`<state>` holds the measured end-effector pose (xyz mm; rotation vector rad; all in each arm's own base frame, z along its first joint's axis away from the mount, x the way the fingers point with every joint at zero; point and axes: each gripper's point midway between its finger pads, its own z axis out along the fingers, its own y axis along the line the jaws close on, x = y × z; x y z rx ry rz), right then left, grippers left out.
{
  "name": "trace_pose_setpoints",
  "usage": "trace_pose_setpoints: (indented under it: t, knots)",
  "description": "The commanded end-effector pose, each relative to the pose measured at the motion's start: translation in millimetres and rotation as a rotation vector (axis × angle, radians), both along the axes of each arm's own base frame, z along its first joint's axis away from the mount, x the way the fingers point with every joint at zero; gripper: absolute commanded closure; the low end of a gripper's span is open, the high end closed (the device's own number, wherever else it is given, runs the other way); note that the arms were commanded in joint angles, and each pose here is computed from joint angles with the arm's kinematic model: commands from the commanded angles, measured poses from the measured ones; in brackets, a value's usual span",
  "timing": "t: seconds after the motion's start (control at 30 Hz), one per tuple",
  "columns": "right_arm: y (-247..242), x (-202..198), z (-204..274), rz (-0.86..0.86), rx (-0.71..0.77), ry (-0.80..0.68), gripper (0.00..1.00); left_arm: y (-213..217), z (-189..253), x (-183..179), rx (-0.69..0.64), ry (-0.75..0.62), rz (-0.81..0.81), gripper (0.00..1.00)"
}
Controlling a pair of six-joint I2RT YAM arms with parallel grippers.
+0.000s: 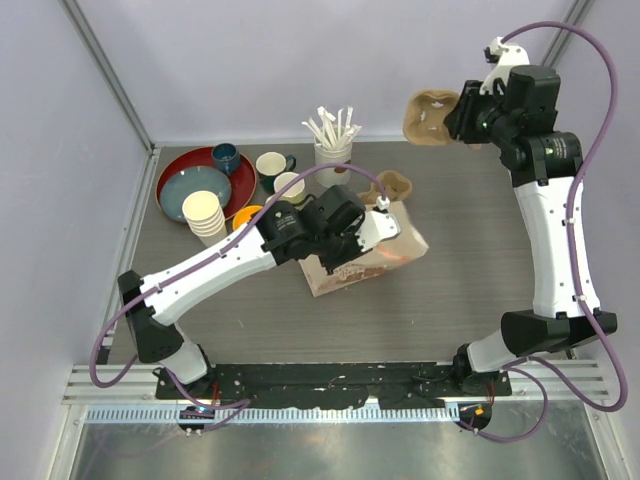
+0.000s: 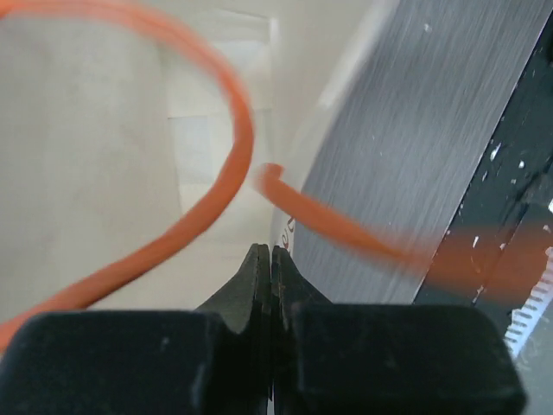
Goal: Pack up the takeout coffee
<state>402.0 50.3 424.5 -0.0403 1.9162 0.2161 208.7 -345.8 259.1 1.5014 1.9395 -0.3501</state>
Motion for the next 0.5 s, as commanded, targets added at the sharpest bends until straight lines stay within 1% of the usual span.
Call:
trace_pose_setpoints:
  t: [0.0, 0.03, 0.07, 0.17, 0.27, 0.3, 0.4, 0.47]
  knots:
    - [18.2, -11.5, 22.5, 0.018, -0.037, -0.058, 0.85, 28.8, -30.7, -5.0, 0.047, 0.092, 0.105, 1.0]
    - [27.4, -12.4, 20.1, 0.038, -0.039, -0.051, 0.85, 26.5, -28.6, -14.2, 0.013, 0.14, 0.079, 1.0]
    - [30.9, -12.7, 18.5, 0.045, -0.043, -0.046, 0.85, 26.7, -29.3, -16.8, 0.005, 0.163, 0.092, 1.0]
    - [44.1, -11.5, 14.0, 0.069, -0.048, -0.032, 0.85, 20.6, -24.0, -23.0, -0.036, 0.217, 0.097, 1.0]
    - [54.8, -11.1, 12.4, 0.097, -0.055, -0.021, 0.85, 12.5, -8.4, -24.7, -0.097, 0.264, 0.094, 1.0]
    - [56.0, -11.5, 17.1, 0.1, -0.054, -0.03, 0.85, 9.4, 5.3, -22.5, -0.13, 0.256, 0.093, 1.0]
    - [58.5, -10.4, 18.6, 0.11, -0.064, -0.027, 0.85, 10.2, 27.9, -17.3, -0.158, 0.211, 0.078, 1.0]
    - [53.1, -8.5, 18.0, 0.08, -0.076, -0.025, 0.85, 12.5, 31.0, -21.8, -0.163, 0.218, 0.065, 1.0]
